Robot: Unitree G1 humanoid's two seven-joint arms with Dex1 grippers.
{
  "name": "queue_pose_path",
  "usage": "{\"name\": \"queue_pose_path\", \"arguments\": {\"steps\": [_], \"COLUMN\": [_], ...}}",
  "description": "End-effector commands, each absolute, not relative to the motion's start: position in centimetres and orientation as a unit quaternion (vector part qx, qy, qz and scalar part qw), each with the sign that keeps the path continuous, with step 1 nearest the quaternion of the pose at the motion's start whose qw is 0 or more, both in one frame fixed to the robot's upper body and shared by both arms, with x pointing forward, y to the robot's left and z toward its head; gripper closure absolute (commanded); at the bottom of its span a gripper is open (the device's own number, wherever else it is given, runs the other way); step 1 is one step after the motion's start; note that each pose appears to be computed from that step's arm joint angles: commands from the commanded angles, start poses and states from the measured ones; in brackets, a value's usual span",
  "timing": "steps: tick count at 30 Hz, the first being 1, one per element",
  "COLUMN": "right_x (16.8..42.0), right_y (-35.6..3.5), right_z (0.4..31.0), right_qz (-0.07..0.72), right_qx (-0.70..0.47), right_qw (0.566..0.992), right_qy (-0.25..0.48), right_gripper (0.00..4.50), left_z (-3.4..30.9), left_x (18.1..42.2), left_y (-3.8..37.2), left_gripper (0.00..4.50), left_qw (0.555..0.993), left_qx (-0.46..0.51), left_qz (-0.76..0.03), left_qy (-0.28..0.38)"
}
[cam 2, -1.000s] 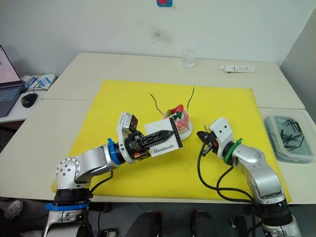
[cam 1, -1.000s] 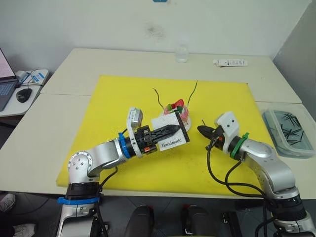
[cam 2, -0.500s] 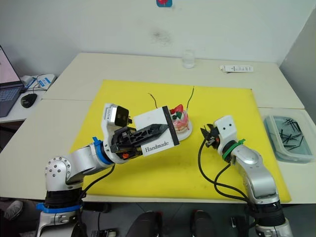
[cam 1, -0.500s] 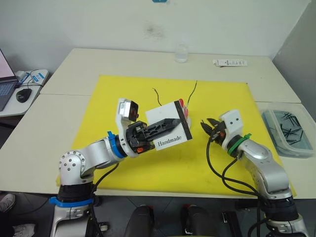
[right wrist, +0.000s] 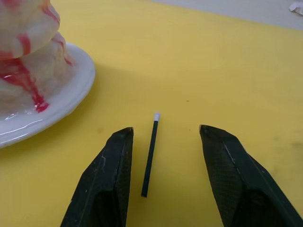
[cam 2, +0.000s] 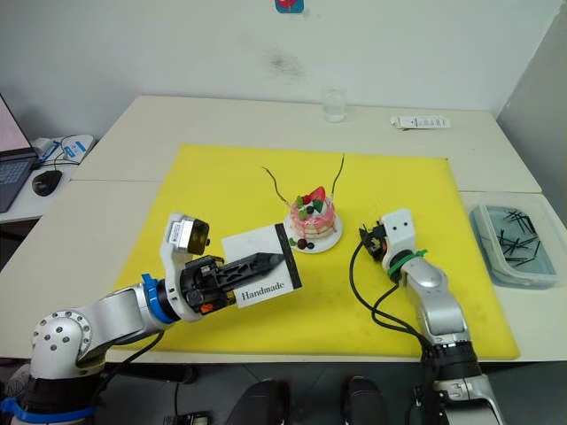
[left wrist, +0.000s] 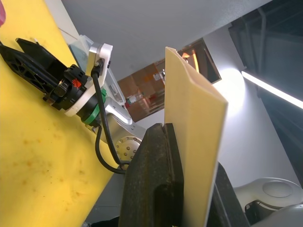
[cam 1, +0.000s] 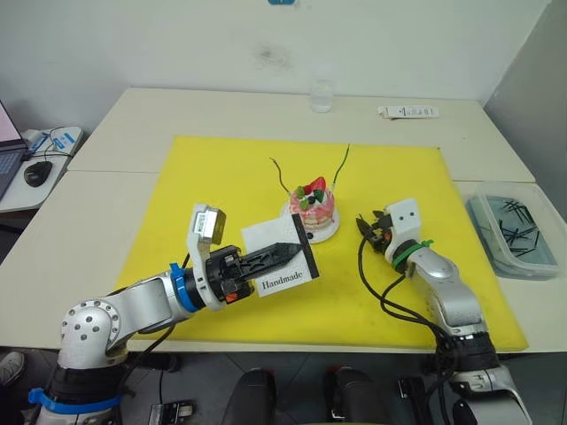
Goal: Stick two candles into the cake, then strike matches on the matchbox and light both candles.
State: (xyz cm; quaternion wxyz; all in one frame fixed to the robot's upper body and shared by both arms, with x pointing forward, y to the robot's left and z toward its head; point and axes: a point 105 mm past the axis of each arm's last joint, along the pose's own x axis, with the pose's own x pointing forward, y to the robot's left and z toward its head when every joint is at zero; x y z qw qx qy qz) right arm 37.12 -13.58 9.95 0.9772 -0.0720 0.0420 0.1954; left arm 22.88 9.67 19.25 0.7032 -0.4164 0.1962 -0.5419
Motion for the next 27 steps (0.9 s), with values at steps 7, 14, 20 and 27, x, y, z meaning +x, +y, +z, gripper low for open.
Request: {"name": "queue_pose_path", "arguments": {"steps": [7, 14, 20, 27], "right_x": [38.0, 37.0, 36.6, 37.0], "right_y": [-13.0, -12.6, -12.3, -11.9], "right_z": [9.4, 8.2, 7.3, 7.0], "right_qz": [0.198, 0.195, 0.2, 0.204], "right_qx": [-0.052, -0.043, -0.058, -0.043], "right_qw": [0.978, 0.977, 0.972, 0.972], "right_qy": [0.045, 0.073, 0.109, 0.111], "right_gripper": [2.21, 2.21, 2.21, 2.21], "left_z": [20.0, 19.9, 19.9, 19.9], "left_x": [22.0, 22.0, 22.3, 22.4], "left_y": [9.2, 9.2, 9.2, 8.9], "left_gripper": [4.5, 4.5, 4.5, 4.5], "left_qw": [0.704, 0.705, 0.706, 0.707], "left_qx": [-0.408, -0.408, -0.407, -0.407], "left_qz": [-0.553, -0.551, -0.55, -0.549], "left_qy": [0.181, 0.182, 0.183, 0.181]}}
